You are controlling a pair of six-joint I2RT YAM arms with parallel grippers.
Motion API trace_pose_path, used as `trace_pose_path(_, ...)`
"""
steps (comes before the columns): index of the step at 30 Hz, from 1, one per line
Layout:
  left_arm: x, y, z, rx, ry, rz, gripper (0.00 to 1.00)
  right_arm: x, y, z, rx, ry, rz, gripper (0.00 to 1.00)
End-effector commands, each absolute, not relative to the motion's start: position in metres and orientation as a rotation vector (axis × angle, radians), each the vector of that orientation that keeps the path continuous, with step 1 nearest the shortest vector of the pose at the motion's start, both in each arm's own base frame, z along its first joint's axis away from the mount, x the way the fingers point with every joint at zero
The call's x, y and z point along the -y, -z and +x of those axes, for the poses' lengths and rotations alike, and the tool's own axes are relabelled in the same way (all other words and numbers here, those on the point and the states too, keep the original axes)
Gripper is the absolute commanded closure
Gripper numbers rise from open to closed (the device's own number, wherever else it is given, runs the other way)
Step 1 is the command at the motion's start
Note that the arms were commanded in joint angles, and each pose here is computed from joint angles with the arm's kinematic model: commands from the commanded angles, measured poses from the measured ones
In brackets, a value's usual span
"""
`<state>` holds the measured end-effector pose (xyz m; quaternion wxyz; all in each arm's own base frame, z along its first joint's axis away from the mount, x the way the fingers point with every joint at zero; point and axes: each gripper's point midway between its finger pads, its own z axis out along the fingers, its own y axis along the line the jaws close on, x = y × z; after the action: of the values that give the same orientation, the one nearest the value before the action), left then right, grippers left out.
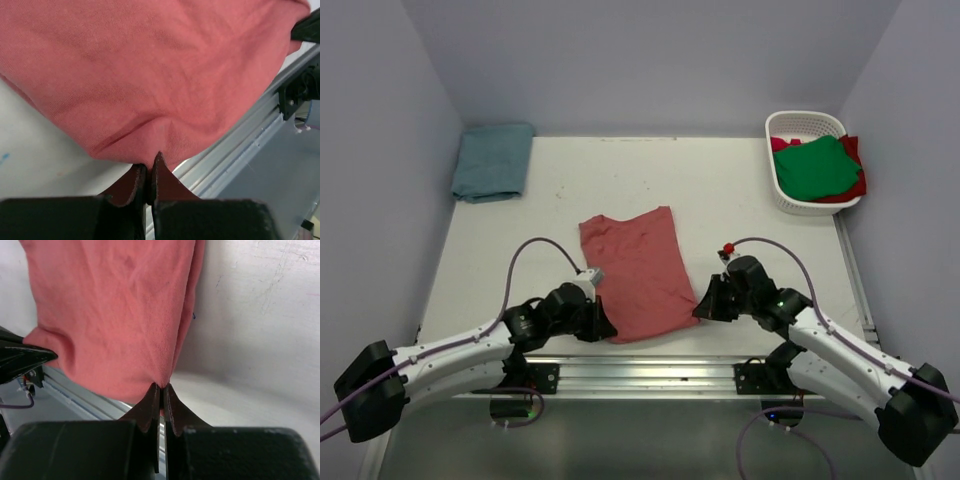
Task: Fold and stack the t-shirts
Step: Grab one side of the 2/3 rectangular tshirt with both arms, then fold the long partially folded tshirt into a neat square
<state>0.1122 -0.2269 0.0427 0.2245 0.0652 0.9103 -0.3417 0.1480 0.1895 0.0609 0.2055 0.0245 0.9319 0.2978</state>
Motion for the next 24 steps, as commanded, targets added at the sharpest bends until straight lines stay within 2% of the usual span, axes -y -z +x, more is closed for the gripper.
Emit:
trace_pose_path(1, 0.222, -0.039, 0.087, -2.611, 0.976, 0.123, 1.0, -0.179, -0.083, 0.138, -2.609, -0.794, 0.03, 1.0)
trace_pose_path(5, 0.22, -0.056, 0.093, -2.572, 0.952, 0.096, 1.0, -0.18, -0.108, 0.136, -2.552, -0.84, 0.002, 1.0)
trace_pose_path(15, 0.212, -0.171, 0.138, -2.265, 0.89, 0.048, 1.0, -0.175, -0.171, 0.142, -2.388, -0.854, -0.075, 1.0)
trace_pose_path(19, 0.202, -0.178, 0.16, -2.207, 0.746, 0.025, 1.0, -0.178, -0.176, 0.166, -2.346, -0.774, -0.106, 1.0)
trace_pose_path(24, 0.197, -0.175, 0.197, -2.135, 0.526, 0.027, 1.0, -0.189, -0.176, 0.225, -2.297, -0.602, -0.111, 1.0)
